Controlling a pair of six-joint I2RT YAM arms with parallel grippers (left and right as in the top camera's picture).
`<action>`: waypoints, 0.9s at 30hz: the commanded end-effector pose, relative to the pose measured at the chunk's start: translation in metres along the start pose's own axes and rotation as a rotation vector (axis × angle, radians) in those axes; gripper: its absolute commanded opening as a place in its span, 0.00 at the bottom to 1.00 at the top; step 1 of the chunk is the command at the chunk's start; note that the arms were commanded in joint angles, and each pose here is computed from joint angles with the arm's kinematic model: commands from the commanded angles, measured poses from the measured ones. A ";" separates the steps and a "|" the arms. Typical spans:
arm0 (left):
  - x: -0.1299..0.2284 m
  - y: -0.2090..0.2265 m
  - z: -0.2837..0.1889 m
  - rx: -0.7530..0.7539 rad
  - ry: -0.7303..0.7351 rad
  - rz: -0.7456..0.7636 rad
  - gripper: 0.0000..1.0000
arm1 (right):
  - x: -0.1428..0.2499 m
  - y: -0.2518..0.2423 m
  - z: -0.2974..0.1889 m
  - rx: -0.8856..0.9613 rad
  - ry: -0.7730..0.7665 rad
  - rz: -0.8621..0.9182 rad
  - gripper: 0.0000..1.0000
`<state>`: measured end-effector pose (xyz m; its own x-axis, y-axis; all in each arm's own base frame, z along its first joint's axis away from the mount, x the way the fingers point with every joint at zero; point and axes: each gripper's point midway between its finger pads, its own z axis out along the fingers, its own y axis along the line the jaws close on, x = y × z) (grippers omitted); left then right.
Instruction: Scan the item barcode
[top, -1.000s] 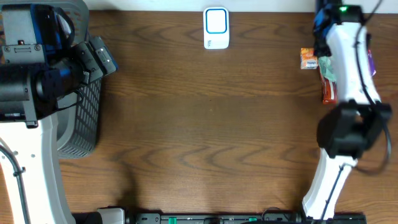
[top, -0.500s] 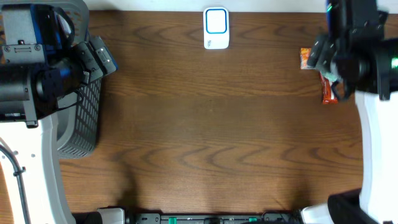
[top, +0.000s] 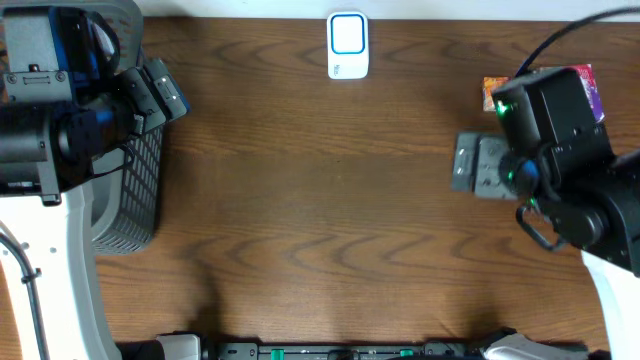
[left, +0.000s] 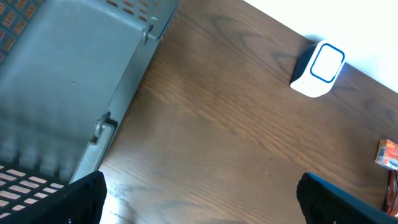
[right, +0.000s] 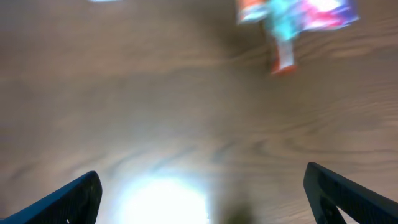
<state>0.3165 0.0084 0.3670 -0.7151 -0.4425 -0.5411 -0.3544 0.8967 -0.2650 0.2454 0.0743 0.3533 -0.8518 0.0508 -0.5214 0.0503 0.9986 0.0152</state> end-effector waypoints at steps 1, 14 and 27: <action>0.000 0.003 0.003 -0.013 0.004 0.010 0.98 | 0.022 0.039 -0.002 -0.216 0.119 -0.038 0.99; 0.000 0.003 0.003 -0.013 0.004 0.010 0.98 | 0.022 0.039 -0.002 -0.221 0.115 -0.102 0.99; 0.000 0.003 0.003 -0.014 0.004 0.010 0.98 | 0.024 0.027 -0.020 -0.218 0.045 -0.093 0.99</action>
<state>0.3165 0.0084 0.3670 -0.7151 -0.4425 -0.5411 -0.3544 0.8967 -0.2650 0.2252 0.1106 0.3497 -0.8932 -0.0291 -0.4486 -0.1207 0.9768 0.1769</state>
